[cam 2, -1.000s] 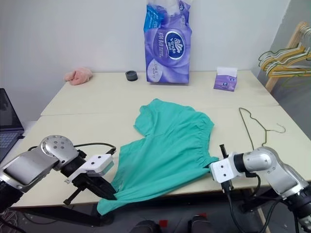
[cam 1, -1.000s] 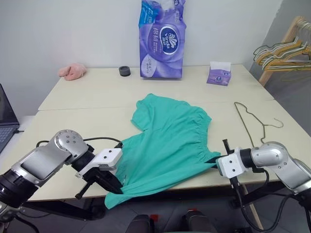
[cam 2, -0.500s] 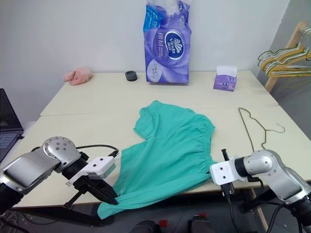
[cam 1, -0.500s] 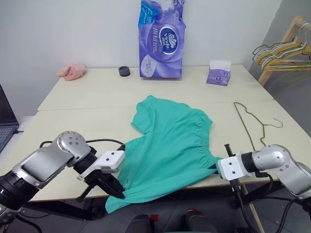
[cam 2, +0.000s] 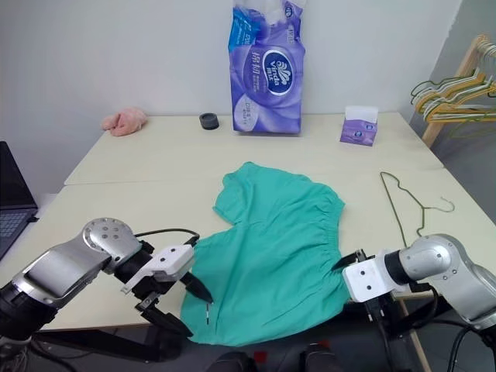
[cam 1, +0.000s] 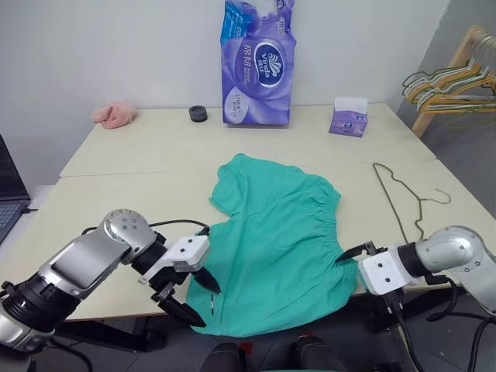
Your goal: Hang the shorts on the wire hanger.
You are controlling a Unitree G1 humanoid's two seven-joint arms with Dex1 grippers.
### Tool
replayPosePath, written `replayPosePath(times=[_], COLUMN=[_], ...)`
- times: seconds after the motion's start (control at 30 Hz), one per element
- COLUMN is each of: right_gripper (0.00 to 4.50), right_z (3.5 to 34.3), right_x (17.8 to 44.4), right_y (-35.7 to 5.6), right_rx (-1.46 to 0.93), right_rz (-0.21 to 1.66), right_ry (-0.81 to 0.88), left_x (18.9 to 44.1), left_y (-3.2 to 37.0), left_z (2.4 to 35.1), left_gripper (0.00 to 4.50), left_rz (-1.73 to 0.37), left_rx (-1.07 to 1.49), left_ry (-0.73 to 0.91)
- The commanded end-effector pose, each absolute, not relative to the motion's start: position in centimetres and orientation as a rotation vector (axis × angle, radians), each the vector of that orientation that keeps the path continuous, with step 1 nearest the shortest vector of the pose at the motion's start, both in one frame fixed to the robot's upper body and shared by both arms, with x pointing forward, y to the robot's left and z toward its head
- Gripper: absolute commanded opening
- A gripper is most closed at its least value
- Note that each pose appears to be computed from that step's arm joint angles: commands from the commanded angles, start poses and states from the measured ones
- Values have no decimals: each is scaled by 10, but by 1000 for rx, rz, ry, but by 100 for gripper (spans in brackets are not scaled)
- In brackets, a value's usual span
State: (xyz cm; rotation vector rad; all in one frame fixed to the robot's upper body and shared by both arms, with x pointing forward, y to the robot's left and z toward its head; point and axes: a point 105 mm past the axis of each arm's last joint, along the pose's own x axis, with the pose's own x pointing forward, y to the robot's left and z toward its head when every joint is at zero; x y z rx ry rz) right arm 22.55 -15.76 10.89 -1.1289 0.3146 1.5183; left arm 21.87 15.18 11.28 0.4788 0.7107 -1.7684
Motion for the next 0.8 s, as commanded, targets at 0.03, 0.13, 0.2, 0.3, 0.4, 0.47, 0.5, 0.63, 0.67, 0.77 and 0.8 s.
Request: replayPosePath(times=[0.03, 0.13, 0.2, 0.3, 0.4, 0.47, 0.5, 0.63, 0.67, 0.77, 0.8], right_gripper=[445, 445, 445, 445, 445, 445, 445, 445, 445, 445, 445], right_z=[145, 165, 175, 175, 164, 155, 150, 123, 115, 98, 93], right_x=[236, 259, 276, 300, 314, 319, 320, 320, 320, 323, 324], right_y=[-156, -166, -179, -220, -258, -284, -298, -334, -339, -351, -353], right_rx=[-1061, -925, -802, -580, -456, -361, -325, -261, -278, -265, -250], right_rz=[1427, 1226, 1048, 684, 367, 183, 97, -82, -99, -130, -133], right_ry=[232, 203, 199, 229, 265, 288, 297, 393, 423, 485, 502], left_x=[250, 275, 285, 299, 302, 302, 300, 298, 297, 294, 293], left_y=[139, 118, 105, 84, 71, 60, 55, 43, 41, 36, 35], left_z=[141, 160, 168, 173, 170, 169, 169, 169, 169, 168, 168], left_gripper=[394, 394, 394, 394, 394, 394, 394, 394, 394, 394, 394], left_rz=[-1645, -1524, -1452, -1325, -1268, -1270, -1284, -1317, -1328, -1362, -1372], left_rx=[486, 378, 334, 290, 293, 282, 284, 304, 306, 332, 337], left_ry=[527, 375, 282, 148, 95, 66, 55, 44, 44, 45, 46])
